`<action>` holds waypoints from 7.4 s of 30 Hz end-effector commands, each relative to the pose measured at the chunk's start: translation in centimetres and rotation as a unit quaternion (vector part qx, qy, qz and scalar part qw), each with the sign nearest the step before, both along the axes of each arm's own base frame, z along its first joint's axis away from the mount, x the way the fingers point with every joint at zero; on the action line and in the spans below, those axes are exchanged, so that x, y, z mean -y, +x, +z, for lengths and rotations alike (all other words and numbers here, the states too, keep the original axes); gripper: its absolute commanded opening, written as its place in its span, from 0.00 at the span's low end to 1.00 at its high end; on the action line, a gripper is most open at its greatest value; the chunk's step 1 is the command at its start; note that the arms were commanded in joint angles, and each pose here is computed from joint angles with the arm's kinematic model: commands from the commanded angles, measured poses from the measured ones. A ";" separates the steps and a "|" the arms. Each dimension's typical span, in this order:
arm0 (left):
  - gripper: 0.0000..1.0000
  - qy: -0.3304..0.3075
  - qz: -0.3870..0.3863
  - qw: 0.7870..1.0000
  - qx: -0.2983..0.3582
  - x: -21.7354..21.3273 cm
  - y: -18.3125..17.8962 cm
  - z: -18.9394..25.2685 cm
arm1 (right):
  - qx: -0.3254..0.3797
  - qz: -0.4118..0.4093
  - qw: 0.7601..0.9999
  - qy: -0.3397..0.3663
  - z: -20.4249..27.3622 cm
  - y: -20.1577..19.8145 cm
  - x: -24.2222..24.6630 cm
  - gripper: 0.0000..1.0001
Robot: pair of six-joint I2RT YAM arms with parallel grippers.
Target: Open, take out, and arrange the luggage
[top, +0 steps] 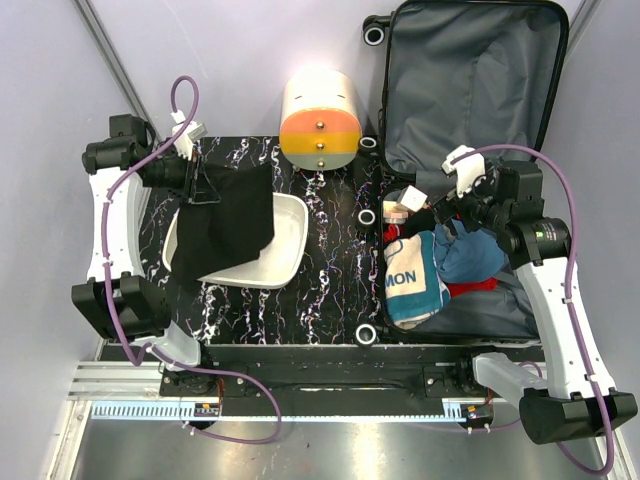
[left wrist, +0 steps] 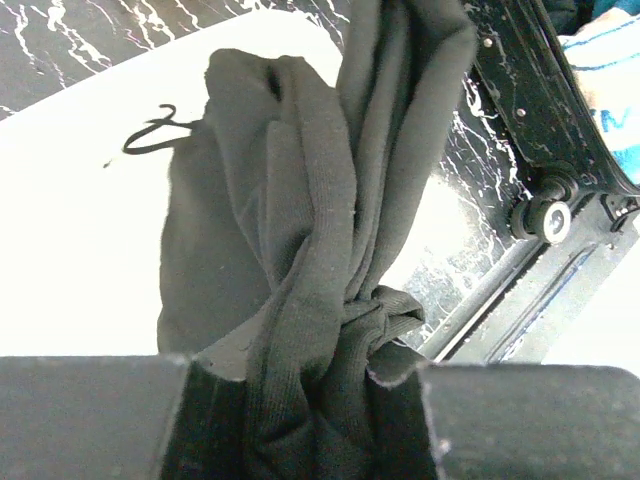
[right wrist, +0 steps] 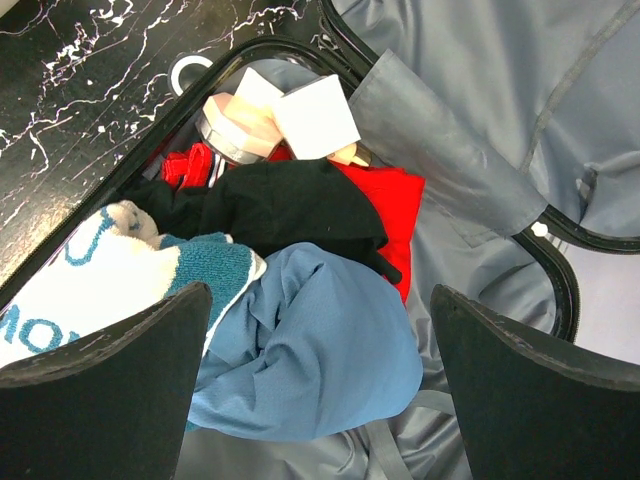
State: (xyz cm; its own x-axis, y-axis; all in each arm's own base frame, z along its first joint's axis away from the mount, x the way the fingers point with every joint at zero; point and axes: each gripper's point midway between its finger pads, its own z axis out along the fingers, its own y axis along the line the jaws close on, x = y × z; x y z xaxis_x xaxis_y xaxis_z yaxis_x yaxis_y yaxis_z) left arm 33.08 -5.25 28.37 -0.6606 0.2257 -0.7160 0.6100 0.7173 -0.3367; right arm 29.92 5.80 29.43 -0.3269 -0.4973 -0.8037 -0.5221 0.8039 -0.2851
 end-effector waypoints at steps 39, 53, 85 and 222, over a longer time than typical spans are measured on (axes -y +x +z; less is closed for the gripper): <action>0.99 0.155 0.009 0.987 0.037 -5.8 11.2 -7.6 | -0.004 -0.010 1.000 0.007 1.1 -0.4 0.1 1.00; 0.96 0.135 -0.067 0.988 -0.016 2.5 5.5 -15.4 | -0.143 0.042 0.987 0.056 -1.6 -4.5 -2.4 1.00; 0.99 0.026 -0.061 0.992 0.112 7.4 1.3 -2.7 | -0.121 0.155 0.944 -0.265 -9.9 -5.0 5.3 1.00; 0.99 0.002 -0.097 0.987 0.125 10.2 -4.7 -0.6 | -0.307 0.386 0.870 -0.008 -10.9 -6.4 -8.2 1.00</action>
State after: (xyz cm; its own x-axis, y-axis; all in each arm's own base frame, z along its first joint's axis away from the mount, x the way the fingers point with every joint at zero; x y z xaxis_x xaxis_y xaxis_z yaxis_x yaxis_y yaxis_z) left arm 28.24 -14.55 25.92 -0.4629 0.3757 -0.8028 0.7808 0.6017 -0.1686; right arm 26.23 13.98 19.99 -0.2477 -0.7388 -0.6268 -0.9657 0.2401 0.0987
